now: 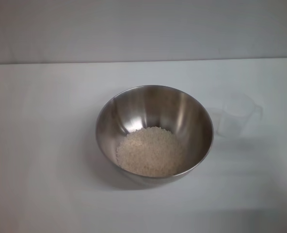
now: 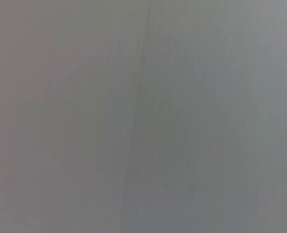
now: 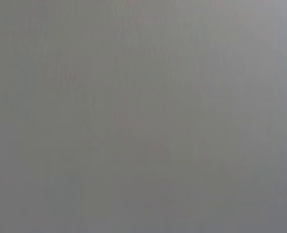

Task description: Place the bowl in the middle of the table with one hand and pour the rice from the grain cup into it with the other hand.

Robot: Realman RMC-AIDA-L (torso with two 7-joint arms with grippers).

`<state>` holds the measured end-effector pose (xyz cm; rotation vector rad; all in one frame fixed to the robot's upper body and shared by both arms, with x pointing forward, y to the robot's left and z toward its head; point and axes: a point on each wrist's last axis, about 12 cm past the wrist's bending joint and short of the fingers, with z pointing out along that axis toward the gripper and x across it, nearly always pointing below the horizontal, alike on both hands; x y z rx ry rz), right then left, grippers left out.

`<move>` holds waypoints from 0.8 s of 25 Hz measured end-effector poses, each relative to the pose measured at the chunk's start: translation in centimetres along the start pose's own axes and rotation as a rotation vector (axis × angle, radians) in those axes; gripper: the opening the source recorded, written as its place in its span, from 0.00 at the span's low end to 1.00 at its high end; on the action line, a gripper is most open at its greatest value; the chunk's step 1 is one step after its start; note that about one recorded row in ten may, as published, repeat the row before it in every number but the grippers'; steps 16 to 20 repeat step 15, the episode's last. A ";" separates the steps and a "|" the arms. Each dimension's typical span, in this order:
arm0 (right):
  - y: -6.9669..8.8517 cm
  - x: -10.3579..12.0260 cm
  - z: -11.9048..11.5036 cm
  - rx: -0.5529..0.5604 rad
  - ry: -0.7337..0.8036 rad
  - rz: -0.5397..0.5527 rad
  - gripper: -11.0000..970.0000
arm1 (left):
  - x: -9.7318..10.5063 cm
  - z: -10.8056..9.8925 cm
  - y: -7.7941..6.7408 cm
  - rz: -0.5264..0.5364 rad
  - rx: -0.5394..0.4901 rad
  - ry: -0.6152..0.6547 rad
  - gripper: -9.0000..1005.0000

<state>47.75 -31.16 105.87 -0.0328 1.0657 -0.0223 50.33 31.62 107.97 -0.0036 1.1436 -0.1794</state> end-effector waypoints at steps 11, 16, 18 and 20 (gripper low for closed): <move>0.1 0.1 0.2 0.001 0.007 -0.001 0.63 | 0.3 0.4 -0.1 0.016 0.007 0.008 0.86; 0.1 0.1 0.2 0.002 0.005 -0.002 0.63 | 0.3 0.4 -0.1 0.015 0.006 0.008 0.86; 0.1 0.1 0.2 0.002 0.005 -0.002 0.63 | 0.3 0.4 -0.1 0.015 0.006 0.008 0.86; 0.1 0.1 0.2 0.002 0.005 -0.002 0.63 | 0.3 0.4 -0.1 0.015 0.006 0.008 0.86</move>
